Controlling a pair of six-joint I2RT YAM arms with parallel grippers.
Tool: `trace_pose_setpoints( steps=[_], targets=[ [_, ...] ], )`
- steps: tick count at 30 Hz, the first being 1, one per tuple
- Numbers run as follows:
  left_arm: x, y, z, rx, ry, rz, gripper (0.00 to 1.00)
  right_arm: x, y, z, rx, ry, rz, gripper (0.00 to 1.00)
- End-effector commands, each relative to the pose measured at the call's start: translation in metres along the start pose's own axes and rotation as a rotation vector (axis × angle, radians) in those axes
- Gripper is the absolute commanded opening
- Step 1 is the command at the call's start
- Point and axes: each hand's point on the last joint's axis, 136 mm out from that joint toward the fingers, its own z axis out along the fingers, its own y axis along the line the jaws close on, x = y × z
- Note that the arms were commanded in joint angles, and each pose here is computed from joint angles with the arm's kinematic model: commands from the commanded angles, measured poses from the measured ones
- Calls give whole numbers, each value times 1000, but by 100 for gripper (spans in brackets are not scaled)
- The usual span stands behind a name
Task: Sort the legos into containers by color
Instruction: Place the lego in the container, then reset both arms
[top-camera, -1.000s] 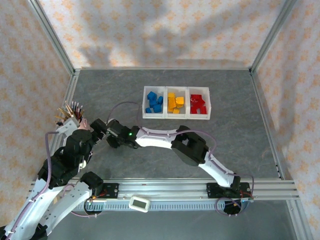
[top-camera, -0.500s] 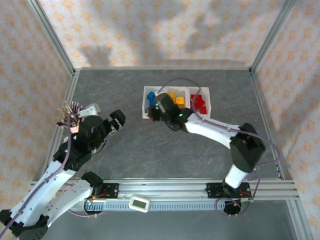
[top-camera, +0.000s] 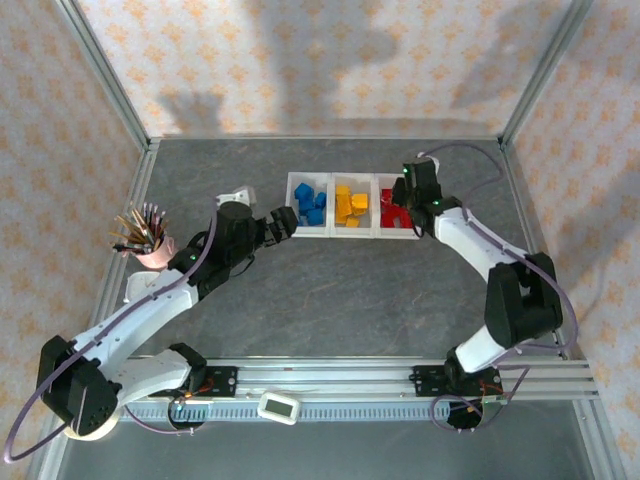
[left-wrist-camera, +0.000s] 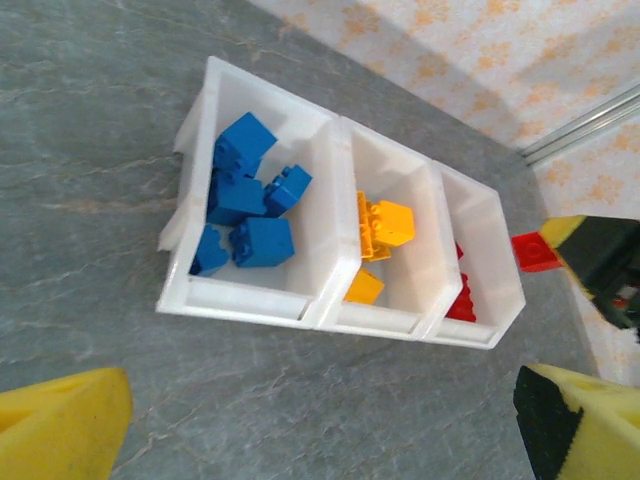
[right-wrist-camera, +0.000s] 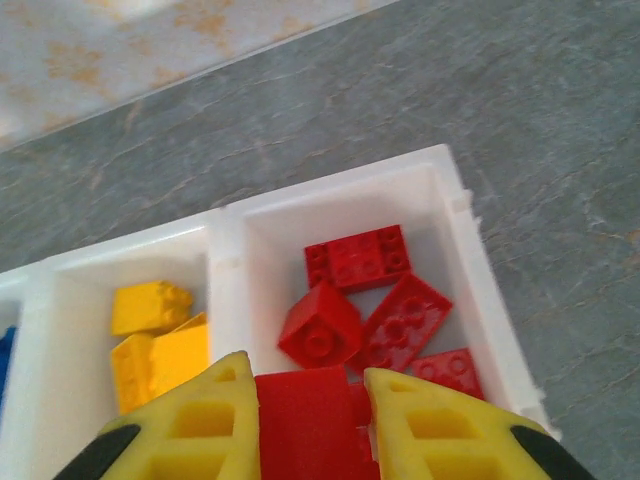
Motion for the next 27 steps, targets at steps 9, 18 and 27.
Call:
trace_pose_setpoints(
  steps=[9, 18, 27],
  targets=[
    [-21, 12, 20, -77, -132, 106, 99, -50, -9, -2, 93, -128, -28, 80],
    [-74, 127, 10, -504, -424, 253, 99, -49, -126, -77, 419, -427, 89, 100],
    [-86, 185, -19, -636, -605, 363, 99, 18, -186, -71, 386, -561, 50, 100]
  ],
)
